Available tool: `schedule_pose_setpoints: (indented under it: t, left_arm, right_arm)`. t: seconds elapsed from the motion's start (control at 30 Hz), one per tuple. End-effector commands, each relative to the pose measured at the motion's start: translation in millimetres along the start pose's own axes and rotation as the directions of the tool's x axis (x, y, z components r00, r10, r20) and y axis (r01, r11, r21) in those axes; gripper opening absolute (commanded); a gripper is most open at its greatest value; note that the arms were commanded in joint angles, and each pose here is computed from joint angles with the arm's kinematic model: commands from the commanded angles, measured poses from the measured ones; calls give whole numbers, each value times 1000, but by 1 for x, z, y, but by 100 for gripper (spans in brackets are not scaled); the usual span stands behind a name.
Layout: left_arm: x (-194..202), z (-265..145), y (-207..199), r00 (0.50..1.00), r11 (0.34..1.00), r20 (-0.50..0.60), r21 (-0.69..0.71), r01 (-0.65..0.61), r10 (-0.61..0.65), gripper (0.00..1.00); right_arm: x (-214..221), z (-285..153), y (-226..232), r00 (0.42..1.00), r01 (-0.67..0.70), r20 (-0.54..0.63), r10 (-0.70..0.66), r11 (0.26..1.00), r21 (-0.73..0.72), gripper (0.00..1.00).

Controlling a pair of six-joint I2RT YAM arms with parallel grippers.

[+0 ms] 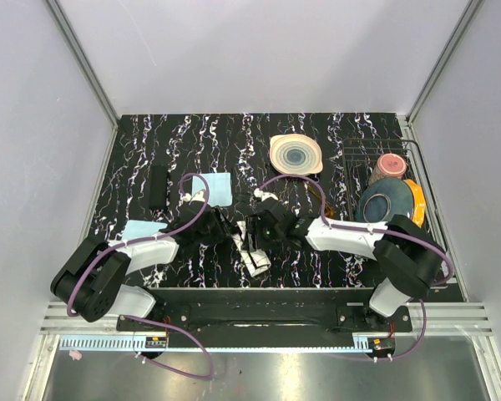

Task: Organize the sunglasses
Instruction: Open the sunglasses case at the center of the board, then move the opened sunglasses case to the center of the board.

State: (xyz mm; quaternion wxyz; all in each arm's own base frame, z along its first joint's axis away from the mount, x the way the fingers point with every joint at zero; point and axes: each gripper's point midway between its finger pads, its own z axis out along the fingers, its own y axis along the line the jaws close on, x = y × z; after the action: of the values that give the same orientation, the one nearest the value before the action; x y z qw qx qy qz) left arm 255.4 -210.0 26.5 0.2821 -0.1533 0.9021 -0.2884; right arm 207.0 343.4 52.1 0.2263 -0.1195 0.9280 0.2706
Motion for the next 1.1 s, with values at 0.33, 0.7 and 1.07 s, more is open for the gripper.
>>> schedule_pose_setpoints:
  t: [0.33, 0.7, 1.07]
  left_arm:
    - [11, -3, 52, 997, 976, -36, -206, -77, 71, 47]
    - [6, -5, 44, 995, 978, -31, -185, -97, 93, 50]
    - [-22, -21, 13, 989, 983, 47, -126, -135, 142, 68]
  right_arm:
    - [-9, -27, -50, 992, -88, 99, 72, 981, 173, 71]
    - [-11, -33, -62, 989, -96, 130, 70, 974, 207, 63]
    - [-3, -25, -51, 995, -75, 75, 65, 987, 143, 11]
